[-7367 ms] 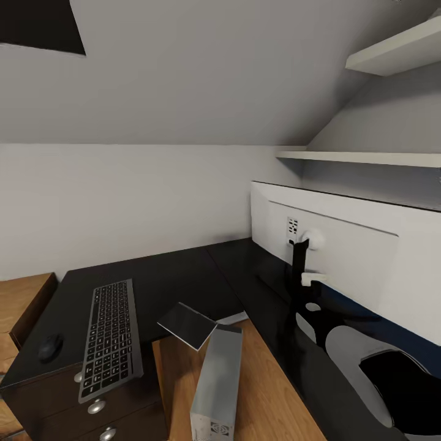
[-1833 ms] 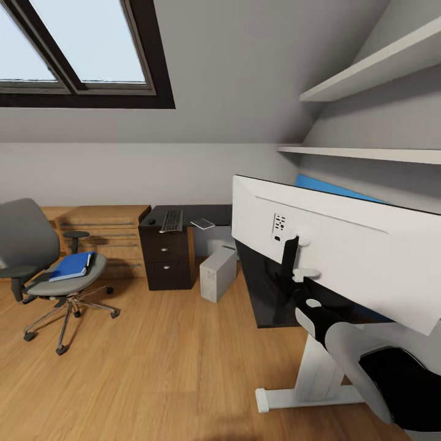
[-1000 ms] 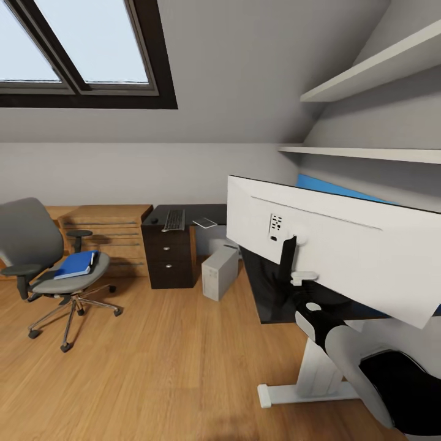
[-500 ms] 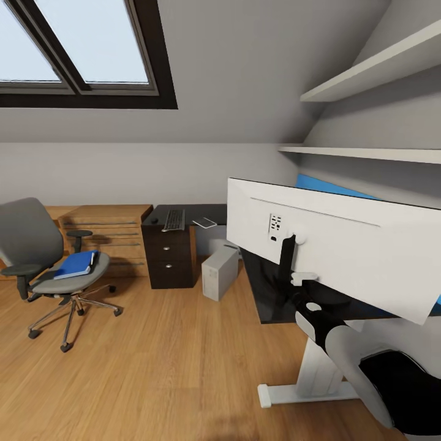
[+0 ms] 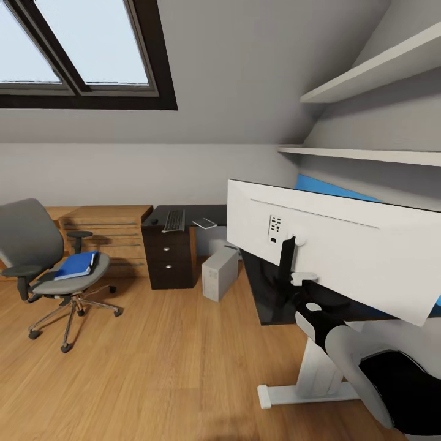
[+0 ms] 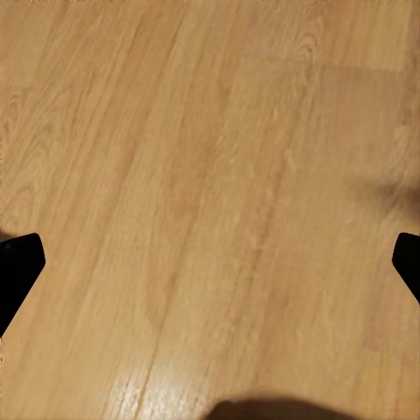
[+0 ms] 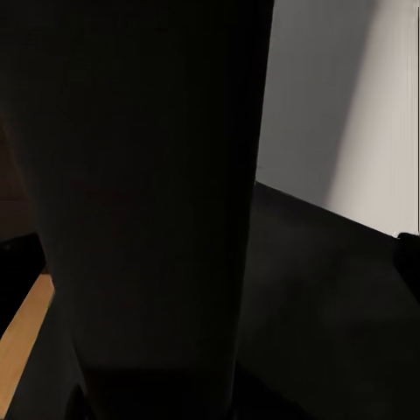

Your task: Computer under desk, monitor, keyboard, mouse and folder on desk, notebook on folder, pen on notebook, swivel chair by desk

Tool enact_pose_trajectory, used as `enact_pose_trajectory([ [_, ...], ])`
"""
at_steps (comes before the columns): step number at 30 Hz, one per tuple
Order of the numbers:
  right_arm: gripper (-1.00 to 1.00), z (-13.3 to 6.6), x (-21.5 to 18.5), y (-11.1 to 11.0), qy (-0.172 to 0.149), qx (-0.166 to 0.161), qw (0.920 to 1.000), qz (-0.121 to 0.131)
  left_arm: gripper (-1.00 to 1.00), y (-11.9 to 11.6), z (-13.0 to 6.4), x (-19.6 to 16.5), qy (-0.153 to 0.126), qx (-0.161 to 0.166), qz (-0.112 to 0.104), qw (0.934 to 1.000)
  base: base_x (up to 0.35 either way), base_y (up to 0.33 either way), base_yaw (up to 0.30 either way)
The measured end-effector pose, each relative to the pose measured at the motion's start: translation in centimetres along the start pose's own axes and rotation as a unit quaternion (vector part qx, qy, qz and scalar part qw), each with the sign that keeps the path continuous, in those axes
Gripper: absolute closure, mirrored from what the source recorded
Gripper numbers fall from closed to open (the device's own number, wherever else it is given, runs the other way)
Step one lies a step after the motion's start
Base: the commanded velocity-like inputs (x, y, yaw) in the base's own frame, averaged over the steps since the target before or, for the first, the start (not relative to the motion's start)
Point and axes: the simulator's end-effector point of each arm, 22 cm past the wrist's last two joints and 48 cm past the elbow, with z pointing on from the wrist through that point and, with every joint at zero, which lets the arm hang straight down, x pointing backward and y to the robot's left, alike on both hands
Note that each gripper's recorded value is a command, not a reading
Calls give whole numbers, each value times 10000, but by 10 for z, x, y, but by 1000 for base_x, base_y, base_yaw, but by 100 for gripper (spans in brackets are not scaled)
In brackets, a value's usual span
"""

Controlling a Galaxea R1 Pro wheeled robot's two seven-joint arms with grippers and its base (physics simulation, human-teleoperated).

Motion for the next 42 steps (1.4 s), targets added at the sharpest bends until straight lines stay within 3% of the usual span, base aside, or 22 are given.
enact_pose_trajectory([
  [12,-100,-2,-21,0,-4,2,10000,1,-100,3,-15,-14,12,1,-2,10000,0,0,0],
  [24,-100,-2,-21,0,-7,-1,10000,-3,-100,4,-15,-15,2,-4,-9,10000,-4,0,0],
  [42,-100,-2,-21,0,0,0,10000,-7,-100,3,-15,-15,-2,4,2,10000,-125,-17,0],
])
